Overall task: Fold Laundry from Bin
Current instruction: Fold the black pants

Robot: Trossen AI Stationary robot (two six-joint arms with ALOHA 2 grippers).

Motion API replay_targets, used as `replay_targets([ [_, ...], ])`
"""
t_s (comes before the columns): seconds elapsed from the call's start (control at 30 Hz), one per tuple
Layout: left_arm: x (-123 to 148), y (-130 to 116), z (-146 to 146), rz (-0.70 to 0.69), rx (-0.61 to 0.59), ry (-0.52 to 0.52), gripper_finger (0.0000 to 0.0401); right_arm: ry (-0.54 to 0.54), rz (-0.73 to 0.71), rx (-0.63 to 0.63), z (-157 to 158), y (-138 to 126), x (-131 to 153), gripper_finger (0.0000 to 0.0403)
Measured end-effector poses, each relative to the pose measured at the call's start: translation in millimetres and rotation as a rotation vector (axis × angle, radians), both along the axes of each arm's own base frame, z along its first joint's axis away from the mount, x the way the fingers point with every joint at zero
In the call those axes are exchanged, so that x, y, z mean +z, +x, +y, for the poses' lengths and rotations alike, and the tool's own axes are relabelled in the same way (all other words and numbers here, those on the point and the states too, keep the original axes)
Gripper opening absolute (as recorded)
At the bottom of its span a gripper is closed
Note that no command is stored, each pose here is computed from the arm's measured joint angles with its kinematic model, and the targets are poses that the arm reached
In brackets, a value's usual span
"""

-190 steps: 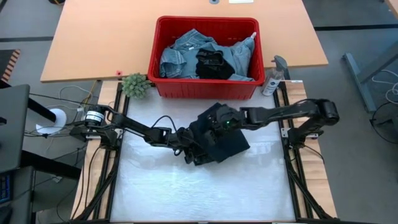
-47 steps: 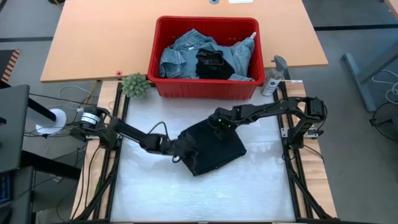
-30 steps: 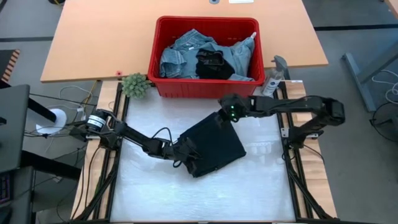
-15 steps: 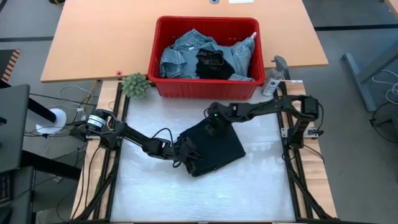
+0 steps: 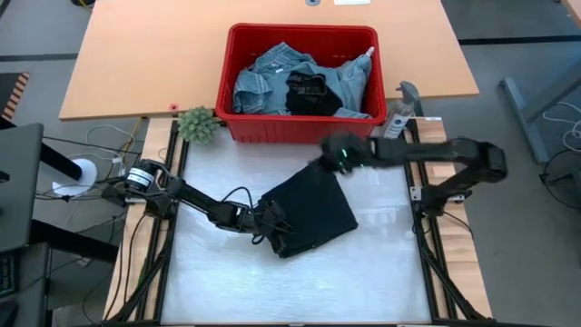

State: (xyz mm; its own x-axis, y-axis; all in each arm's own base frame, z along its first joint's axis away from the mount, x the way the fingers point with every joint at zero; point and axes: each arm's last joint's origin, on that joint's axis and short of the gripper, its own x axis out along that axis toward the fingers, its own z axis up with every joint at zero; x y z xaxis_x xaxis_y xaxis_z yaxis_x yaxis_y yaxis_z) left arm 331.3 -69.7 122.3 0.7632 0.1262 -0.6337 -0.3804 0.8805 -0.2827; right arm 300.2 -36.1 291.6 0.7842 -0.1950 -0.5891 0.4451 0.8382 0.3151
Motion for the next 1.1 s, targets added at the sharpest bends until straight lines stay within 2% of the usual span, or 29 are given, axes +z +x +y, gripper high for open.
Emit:
replay_targets([
  [0.13,-0.6,-0.6,0.4,0.007,0.008,0.012,0.0000,0.035,0.058,0.051,51.6,-17.3,-27.2,0.0014],
  [0.23,-0.6,-0.7,0.4,0.008,0.009,0.013,0.0000,0.062,0.069,0.047,77.5,-24.1,-51.3,0.0014],
  [0.4,-0.8,-0.8,0.4,0.011,0.005,0.017,0.0000,0.093,0.210,-0.020,95.9,-34.5,-115.3,0.0014],
  [0.57,-1.1,-0.5,1.3,0.017,-0.013,0.011,0.0000,0.122,0.277,-0.091,101.3,-41.4,-155.3,0.0014],
  [0.63,2.7,0.5,2.8,0.014,-0.037,-0.010,0.0000,0.129,0.296,-0.084,101.8,-41.0,-161.7,0.0014],
  [0.73,24.8,4.2,5.7,-0.038,-0.073,-0.058,0.0000,0.139,0.282,-0.075,102.1,-38.0,-164.9,0.0014],
  [0.87,77.3,5.6,11.1,-0.178,-0.107,-0.086,0.0000,0.139,0.276,-0.074,99.9,-37.1,-164.1,0.0014],
  [0.97,105.1,-1.5,16.7,-0.256,-0.078,-0.132,0.0000,0.137,0.281,-0.065,99.0,-37.0,-164.2,0.0014],
  [1.03,113.9,-4.9,13.5,-0.294,-0.080,-0.142,0.0000,0.138,0.281,-0.065,99.1,-37.0,-164.3,0.0014],
  [1.1,119.0,-6.9,2.9,-0.324,-0.136,-0.117,0.0000,0.138,0.281,-0.065,99.1,-37.0,-164.5,0.0014],
])
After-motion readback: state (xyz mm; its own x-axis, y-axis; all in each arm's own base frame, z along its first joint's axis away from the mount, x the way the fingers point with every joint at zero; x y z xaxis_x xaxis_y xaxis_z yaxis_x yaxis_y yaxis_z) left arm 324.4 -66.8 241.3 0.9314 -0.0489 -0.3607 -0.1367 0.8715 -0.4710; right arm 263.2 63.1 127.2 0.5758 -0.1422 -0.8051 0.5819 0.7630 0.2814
